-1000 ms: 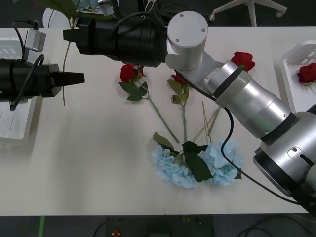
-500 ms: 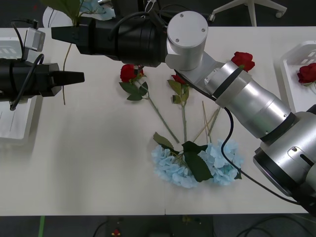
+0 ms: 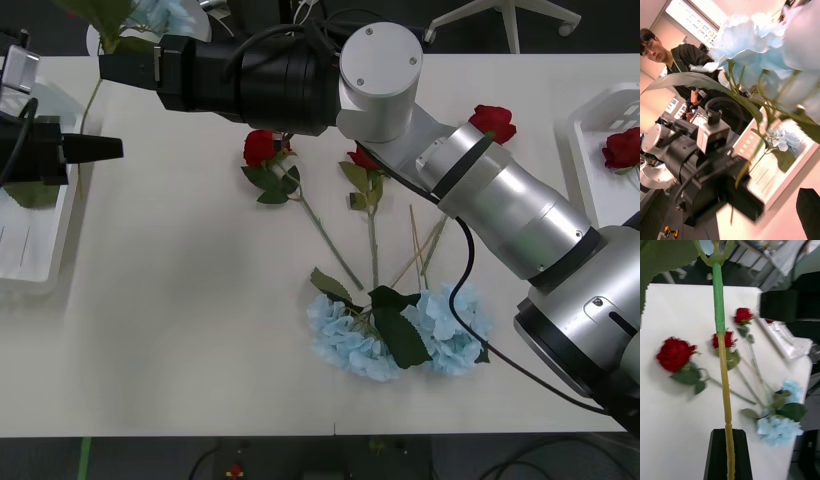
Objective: Put the red flowers into the right box and the blue flowers into the left box
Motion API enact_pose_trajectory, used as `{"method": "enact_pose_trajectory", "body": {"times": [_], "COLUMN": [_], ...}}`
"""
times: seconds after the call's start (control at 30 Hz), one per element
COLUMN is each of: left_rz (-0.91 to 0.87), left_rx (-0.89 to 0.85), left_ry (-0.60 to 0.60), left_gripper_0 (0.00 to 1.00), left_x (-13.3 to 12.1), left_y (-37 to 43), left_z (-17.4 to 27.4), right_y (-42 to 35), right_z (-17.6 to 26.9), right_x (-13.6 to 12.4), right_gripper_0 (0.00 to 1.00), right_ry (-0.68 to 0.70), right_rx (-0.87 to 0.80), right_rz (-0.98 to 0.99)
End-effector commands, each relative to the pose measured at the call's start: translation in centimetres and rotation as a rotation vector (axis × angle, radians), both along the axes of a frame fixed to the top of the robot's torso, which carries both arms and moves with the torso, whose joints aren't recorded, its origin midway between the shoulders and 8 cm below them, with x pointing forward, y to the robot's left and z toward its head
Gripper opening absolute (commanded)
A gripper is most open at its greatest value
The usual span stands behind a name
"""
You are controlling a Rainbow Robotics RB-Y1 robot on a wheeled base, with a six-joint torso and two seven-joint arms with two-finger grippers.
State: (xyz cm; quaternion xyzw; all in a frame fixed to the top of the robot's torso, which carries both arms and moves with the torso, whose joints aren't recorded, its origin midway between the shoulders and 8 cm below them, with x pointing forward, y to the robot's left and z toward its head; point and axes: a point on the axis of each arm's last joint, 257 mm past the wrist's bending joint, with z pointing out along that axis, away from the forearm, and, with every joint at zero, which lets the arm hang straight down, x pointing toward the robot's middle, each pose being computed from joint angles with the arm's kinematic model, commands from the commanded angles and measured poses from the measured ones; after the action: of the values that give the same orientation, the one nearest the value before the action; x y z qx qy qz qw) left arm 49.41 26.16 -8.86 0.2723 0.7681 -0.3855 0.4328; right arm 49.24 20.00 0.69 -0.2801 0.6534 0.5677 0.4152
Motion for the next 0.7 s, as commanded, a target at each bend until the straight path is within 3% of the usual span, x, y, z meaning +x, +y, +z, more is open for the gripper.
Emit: {"method": "enact_pose_trajectory", "body": {"times": [0.03, 0.23, 0.43, 0.53, 0.7], "left_rz": [0.199, 0.444, 0.623, 0.694, 0.794], "left_rx": [0.188, 0.424, 0.681, 0.786, 0.904], "left_ry": [-0.051, -0.046, 0.012, 0.05, 0.099], "left_gripper_0": [0.0, 0.0, 0.0, 0.0, 0.0], "left_x": [1.8, 2.7, 1.6, 0.8, 0.3], "left_y": [8.8, 19.0, 27.7, 31.0, 34.3], "left_z": [1.7, 1.3, 0.8, 0.5, -0.5], "right_y": [-2.9, -10.7, -19.7, -25.2, -32.1], "right_z": [0.2, -3.2, -6.7, -8.4, -10.6], "right_x": [1.5, 6.4, 11.3, 14.0, 16.1], "right_gripper_0": [1.0, 1.0, 1.0, 1.0, 1.0], "right_ry": [-0.084, 0.015, 0.255, 0.294, 0.326], "right_rx": [-0.13, -0.31, -0.441, -0.541, -0.679], "right_rz": [-0.009, -0.151, -0.371, -0.521, -0.683]}}
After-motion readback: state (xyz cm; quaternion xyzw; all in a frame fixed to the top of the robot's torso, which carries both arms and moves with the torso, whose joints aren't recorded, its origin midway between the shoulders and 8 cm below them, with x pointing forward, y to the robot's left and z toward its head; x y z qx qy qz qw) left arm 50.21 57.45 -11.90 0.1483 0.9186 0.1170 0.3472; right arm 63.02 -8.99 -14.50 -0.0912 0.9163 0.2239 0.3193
